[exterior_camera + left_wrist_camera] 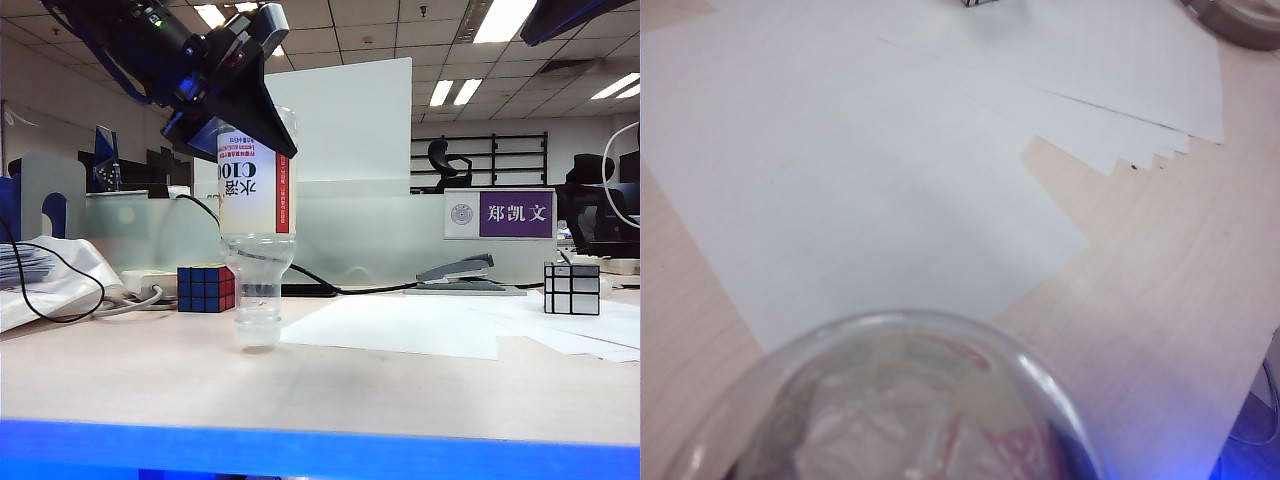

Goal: Flip the plastic bottle upside down.

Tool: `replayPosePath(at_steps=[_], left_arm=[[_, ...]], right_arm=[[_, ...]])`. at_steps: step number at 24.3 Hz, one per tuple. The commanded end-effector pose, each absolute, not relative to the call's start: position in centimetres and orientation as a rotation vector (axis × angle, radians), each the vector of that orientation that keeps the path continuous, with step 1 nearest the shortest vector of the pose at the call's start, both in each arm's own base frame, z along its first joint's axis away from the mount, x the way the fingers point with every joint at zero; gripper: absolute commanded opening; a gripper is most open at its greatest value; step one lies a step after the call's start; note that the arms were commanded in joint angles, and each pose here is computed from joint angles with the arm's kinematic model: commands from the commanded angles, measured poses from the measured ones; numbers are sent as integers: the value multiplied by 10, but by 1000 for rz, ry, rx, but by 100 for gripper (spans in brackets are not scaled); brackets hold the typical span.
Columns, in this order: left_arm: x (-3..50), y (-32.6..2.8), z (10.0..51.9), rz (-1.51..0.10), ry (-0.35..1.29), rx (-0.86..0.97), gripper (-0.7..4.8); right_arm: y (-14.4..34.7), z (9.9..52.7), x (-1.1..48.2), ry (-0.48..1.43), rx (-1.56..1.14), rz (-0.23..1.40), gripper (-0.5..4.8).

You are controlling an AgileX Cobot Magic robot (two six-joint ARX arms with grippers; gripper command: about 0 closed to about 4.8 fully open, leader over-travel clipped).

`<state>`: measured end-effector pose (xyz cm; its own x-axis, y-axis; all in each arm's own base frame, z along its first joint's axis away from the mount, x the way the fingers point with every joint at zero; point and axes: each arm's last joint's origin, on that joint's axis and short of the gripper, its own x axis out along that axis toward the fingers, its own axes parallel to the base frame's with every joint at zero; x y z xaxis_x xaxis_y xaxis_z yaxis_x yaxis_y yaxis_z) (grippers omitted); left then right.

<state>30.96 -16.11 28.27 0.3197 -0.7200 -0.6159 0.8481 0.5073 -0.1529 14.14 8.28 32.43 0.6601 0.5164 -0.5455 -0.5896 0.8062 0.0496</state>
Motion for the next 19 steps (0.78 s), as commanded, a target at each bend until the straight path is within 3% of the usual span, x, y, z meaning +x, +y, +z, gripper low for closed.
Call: replayPosePath(at_steps=[1, 11, 14, 19], left_arm=[[309, -161, 286, -1053, 674, 215, 76], [311, -162, 276, -1058, 729, 211, 100], [312, -163, 272, -1067, 748, 205, 149], [312, -164, 271, -1101, 748, 185, 184]], right_arm=[[83, 327, 141, 558, -137, 632, -6], [83, 327, 141, 556, -141, 633, -6], [83, 327, 141, 556, -141, 633, -6], [83, 327, 141, 555, -144, 634, -5]])
